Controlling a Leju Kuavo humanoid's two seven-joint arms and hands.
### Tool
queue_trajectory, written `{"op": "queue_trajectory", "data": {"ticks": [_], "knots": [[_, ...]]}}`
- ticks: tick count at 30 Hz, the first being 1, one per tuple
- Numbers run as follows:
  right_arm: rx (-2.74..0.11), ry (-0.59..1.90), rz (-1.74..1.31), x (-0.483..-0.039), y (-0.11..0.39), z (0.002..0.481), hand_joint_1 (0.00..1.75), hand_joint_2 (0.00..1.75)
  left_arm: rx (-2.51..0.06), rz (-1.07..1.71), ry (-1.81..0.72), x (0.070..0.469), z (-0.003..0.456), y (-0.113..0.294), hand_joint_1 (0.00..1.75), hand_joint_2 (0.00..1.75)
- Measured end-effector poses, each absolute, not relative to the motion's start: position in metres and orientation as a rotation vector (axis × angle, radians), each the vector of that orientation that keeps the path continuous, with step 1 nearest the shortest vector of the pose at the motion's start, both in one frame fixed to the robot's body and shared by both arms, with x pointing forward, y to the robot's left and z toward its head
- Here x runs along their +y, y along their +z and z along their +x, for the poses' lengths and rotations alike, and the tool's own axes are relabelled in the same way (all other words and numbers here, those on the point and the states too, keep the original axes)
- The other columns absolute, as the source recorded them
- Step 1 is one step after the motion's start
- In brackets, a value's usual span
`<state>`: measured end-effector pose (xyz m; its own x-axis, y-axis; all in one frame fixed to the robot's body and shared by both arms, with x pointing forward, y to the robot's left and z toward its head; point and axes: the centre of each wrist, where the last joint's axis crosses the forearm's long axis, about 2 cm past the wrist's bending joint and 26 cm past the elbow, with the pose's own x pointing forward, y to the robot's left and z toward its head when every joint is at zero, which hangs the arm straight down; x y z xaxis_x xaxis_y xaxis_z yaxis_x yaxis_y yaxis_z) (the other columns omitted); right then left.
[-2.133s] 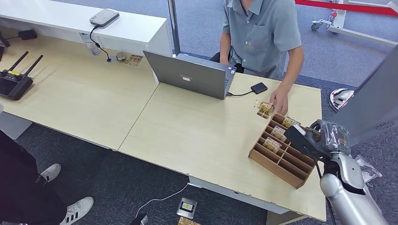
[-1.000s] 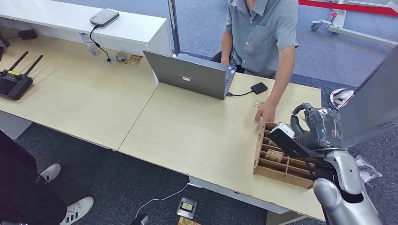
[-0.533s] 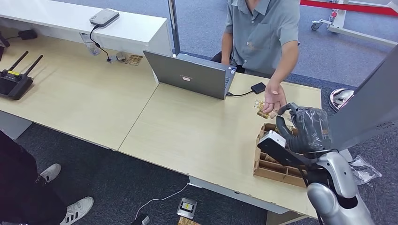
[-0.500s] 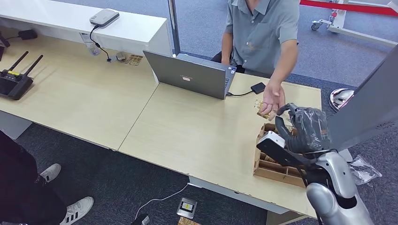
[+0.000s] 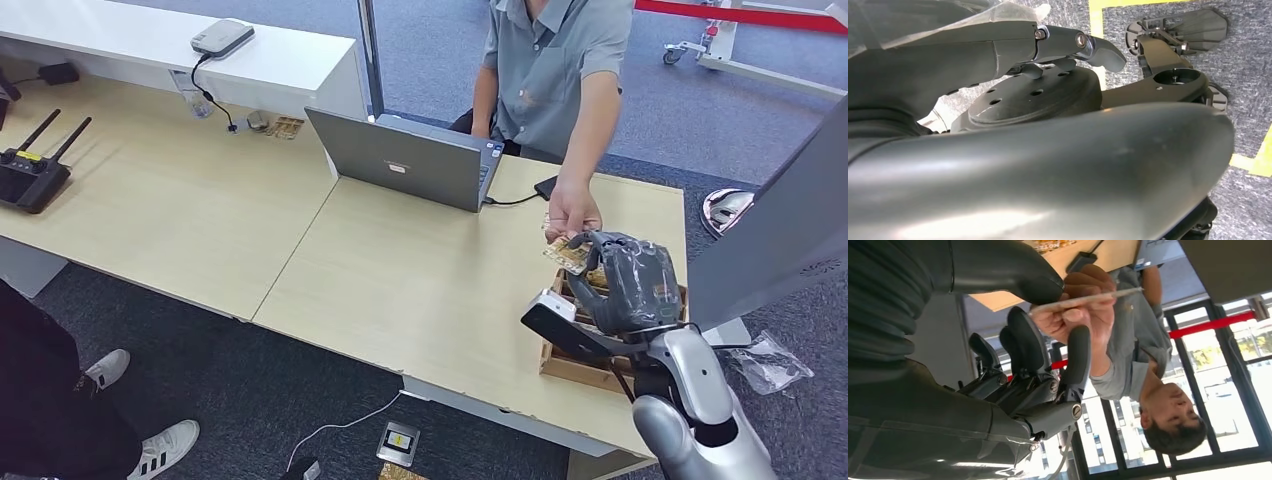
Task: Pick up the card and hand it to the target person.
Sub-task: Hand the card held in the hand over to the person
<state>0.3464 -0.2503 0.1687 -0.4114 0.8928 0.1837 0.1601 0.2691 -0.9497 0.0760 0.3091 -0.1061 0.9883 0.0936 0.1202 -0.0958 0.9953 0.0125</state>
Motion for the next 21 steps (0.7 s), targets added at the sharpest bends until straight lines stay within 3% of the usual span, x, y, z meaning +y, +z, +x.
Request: {"op": "queue_trajectory", "data": {"ticks": [8,21], "knots": [[-1.676,1.209,-0.956,-0.253,0.159,0.346,0.00,1.75,-0.120,0.018,0.088,0.309,0.076,-0.106,0.00,0.00],[-1.566,1.044,-0.554,-0.272,0.145,0.341,0.00,1.75,-0.118,0.017,0.086,0.309,0.076,-0.106,0.00,0.00]]}}
